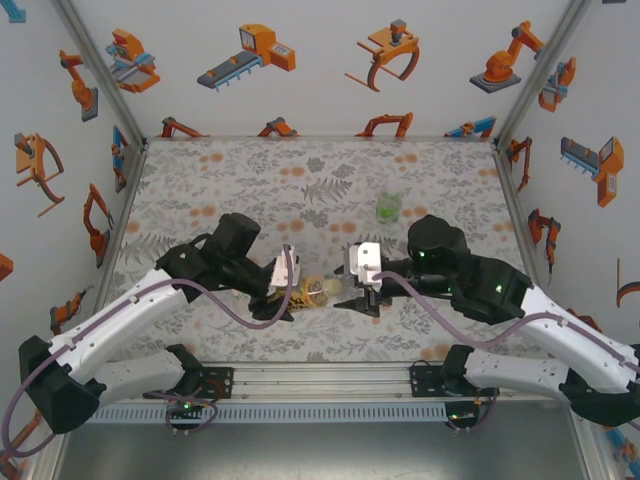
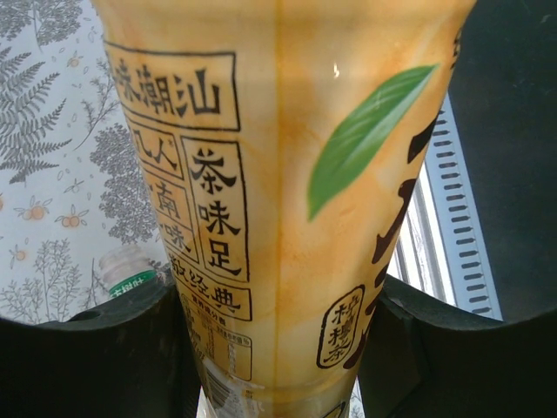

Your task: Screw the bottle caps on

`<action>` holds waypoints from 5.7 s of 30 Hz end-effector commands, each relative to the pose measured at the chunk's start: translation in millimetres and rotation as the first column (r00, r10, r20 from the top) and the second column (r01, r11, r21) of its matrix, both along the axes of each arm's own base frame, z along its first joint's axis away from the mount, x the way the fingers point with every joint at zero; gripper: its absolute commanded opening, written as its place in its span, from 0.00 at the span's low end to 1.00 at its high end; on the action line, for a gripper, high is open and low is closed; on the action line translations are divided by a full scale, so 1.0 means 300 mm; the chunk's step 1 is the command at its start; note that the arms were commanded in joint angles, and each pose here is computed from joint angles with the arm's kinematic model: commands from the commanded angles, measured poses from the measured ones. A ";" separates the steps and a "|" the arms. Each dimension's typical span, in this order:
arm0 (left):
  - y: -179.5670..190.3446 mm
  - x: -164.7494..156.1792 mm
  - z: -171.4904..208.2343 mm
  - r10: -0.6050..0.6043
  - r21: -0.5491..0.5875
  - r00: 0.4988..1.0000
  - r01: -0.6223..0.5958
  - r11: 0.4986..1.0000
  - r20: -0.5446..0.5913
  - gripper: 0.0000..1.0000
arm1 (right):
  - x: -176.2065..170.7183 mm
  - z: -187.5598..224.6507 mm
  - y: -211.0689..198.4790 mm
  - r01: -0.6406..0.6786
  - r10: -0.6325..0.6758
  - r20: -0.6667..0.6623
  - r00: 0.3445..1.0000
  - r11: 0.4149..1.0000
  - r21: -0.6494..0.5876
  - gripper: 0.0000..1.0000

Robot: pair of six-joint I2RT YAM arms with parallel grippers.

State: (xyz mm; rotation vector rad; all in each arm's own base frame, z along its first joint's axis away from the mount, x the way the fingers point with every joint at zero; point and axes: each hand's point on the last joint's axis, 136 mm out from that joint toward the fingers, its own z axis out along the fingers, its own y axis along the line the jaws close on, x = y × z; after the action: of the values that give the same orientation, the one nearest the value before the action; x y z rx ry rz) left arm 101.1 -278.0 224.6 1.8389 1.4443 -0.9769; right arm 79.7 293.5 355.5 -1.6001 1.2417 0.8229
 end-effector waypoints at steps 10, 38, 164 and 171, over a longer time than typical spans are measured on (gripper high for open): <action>-0.006 -0.036 0.045 -0.062 -0.039 0.998 0.062 0.997 -0.015 0.00 | -0.037 0.015 0.008 -0.070 0.069 0.028 0.997 0.996 0.055 0.36; 0.043 0.186 0.039 0.281 -0.018 0.924 -0.286 0.958 0.261 0.00 | 0.334 -0.098 -0.005 0.804 -0.290 -0.956 -0.045 0.557 -0.207 0.00; 0.335 0.361 -0.691 0.402 0.850 0.908 -0.304 0.431 0.121 0.88 | 1.069 -0.085 -0.320 0.856 -0.970 -0.225 0.097 0.197 -0.478 0.76; 0.329 0.358 -0.691 0.403 0.835 0.909 -0.299 0.462 0.103 0.72 | 1.014 -0.012 -0.355 0.877 -0.966 -0.239 0.100 0.199 -0.437 0.75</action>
State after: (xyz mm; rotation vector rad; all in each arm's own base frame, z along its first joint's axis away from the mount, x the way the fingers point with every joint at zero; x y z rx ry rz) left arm 216.2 -184.2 19.3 1.9083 2.5337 -0.0652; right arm 396.9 197.9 341.1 -0.3370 2.3690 0.1846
